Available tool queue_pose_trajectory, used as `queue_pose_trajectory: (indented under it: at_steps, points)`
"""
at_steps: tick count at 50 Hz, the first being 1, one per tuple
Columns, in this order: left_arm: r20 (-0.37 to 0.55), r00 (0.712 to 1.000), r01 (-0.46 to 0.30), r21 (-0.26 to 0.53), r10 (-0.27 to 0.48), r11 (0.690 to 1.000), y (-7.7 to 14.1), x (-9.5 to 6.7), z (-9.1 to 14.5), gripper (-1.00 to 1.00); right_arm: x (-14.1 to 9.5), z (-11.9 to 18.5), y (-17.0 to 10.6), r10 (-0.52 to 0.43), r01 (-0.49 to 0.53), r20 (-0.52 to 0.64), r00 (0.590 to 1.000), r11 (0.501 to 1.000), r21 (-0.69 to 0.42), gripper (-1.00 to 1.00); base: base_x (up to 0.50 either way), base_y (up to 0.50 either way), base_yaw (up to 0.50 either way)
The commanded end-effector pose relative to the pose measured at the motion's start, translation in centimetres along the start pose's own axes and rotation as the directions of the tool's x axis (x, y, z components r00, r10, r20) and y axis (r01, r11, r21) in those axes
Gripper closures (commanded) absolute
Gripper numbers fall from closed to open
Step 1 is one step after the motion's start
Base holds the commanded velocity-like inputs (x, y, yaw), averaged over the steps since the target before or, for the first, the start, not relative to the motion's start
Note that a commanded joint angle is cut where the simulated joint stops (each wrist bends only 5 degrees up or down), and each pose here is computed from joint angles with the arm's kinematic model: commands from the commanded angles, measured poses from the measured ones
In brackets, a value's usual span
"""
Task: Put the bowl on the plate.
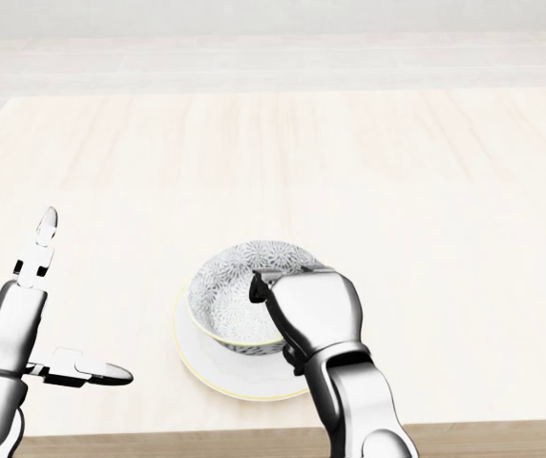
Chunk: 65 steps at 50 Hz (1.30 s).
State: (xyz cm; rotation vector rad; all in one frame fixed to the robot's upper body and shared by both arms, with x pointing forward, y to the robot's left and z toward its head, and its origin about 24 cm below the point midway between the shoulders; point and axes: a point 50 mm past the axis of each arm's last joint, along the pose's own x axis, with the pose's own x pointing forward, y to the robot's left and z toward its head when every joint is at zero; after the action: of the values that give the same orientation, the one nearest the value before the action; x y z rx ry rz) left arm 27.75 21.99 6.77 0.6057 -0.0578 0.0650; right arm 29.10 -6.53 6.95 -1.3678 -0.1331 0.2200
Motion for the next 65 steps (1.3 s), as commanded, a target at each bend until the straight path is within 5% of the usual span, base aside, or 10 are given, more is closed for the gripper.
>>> queue_pose_trajectory:
  at_steps: [1, 11, 19, 47, 65]
  points:
    - [-0.008, 1.0, 0.001, 0.0, -0.001, 1.0, -0.1, 0.1, -0.2, -1.0, -0.1, 0.1, -0.3, -0.01, 0.01, 0.001, 1.0, 1.0, -0.001, -0.07, 0.0, 0.0, 0.0]
    - [-0.014, 1.0, 0.001, 0.0, -0.001, 1.0, -0.1, 0.1, -0.3, -1.0, -0.2, 0.1, -0.7, -0.019, 0.02, 0.004, 1.0, 1.0, -0.004, -0.28, 0.0, 0.0, 0.0]
    - [-0.017, 1.0, 0.0, -0.001, 0.0, 1.0, -0.1, 0.1, -0.4, -1.0, -0.5, 0.0, -1.9, -0.029, 0.029, 0.003, 1.0, 1.0, -0.006, -1.0, 0.0, 0.0, 0.0]
    - [0.007, 1.0, -0.003, -0.002, 0.003, 1.0, 0.2, 0.1, 0.2, -1.0, -2.2, -1.7, -7.6, -0.019, 0.019, -0.004, 1.0, 0.998, 0.053, -1.0, 0.0, 0.0, 0.0]
    - [0.011, 1.0, 0.0, -0.008, 0.001, 1.0, 0.0, 0.0, 0.3, -1.0, -5.6, -2.0, -9.5, -0.031, 0.028, 0.03, 0.999, 0.994, 0.108, -1.0, 0.0, 0.0, 0.0]
